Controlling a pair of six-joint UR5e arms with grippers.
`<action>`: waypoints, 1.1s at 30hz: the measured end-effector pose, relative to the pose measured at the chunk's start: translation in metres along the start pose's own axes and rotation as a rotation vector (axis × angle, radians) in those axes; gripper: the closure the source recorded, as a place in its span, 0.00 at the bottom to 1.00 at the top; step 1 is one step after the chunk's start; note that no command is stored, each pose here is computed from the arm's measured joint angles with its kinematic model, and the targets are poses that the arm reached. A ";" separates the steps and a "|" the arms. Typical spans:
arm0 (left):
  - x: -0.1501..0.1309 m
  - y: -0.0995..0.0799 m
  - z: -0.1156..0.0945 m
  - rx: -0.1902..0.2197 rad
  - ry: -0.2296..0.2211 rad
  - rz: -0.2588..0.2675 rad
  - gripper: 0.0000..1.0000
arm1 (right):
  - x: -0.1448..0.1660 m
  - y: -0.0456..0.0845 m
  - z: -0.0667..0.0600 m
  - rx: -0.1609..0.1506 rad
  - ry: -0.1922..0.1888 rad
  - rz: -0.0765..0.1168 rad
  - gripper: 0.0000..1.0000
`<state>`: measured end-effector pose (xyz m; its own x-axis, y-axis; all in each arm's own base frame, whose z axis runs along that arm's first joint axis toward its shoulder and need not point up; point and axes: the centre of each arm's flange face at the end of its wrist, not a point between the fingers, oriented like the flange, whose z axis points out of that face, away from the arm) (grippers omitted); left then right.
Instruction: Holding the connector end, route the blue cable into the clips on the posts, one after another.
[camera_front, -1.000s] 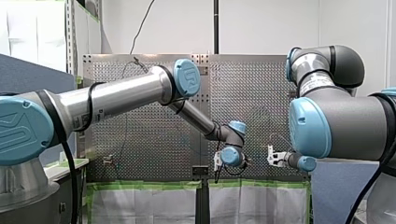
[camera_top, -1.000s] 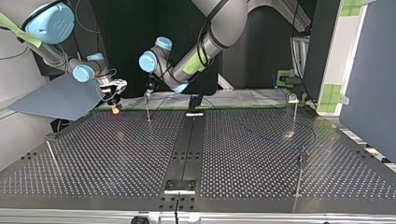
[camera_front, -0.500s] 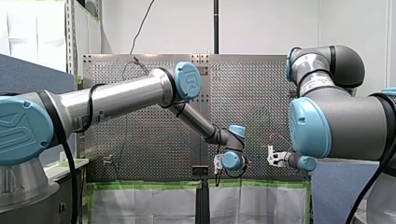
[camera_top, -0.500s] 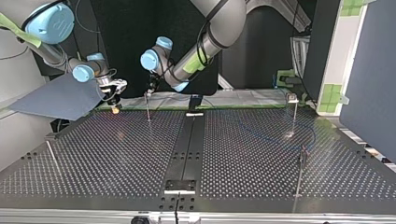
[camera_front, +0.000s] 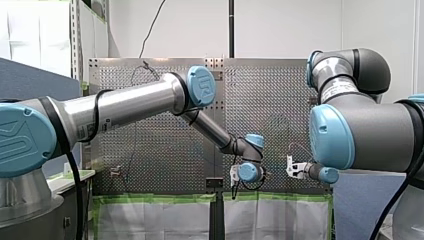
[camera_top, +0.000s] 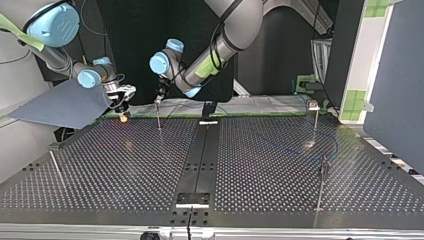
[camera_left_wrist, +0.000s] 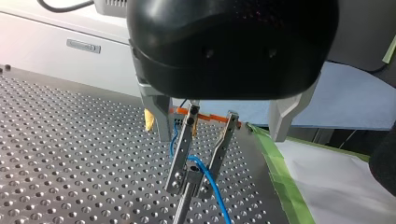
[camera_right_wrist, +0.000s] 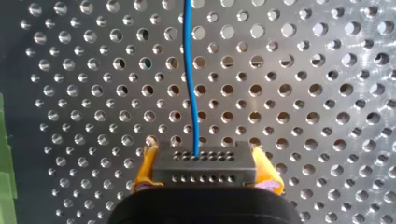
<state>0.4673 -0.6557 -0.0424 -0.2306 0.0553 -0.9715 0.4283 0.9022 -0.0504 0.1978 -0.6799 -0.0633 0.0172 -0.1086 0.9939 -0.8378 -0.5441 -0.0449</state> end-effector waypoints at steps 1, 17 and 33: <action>0.000 0.000 0.000 0.000 0.000 0.000 0.00 | 0.000 0.000 0.000 0.000 0.000 0.000 1.00; 0.000 0.010 0.002 -0.029 0.011 0.002 0.00 | 0.000 0.001 0.000 0.000 0.000 -0.002 1.00; -0.033 -0.017 -0.027 -0.029 0.014 0.067 0.00 | 0.001 0.005 -0.001 -0.004 0.000 0.000 1.00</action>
<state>0.4436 -0.6612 -0.0029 -0.2143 0.1216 -0.9692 0.4179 0.9083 0.0216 0.1936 -0.6820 -0.0626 0.0171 -0.1086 0.9939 -0.8400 -0.5408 -0.0446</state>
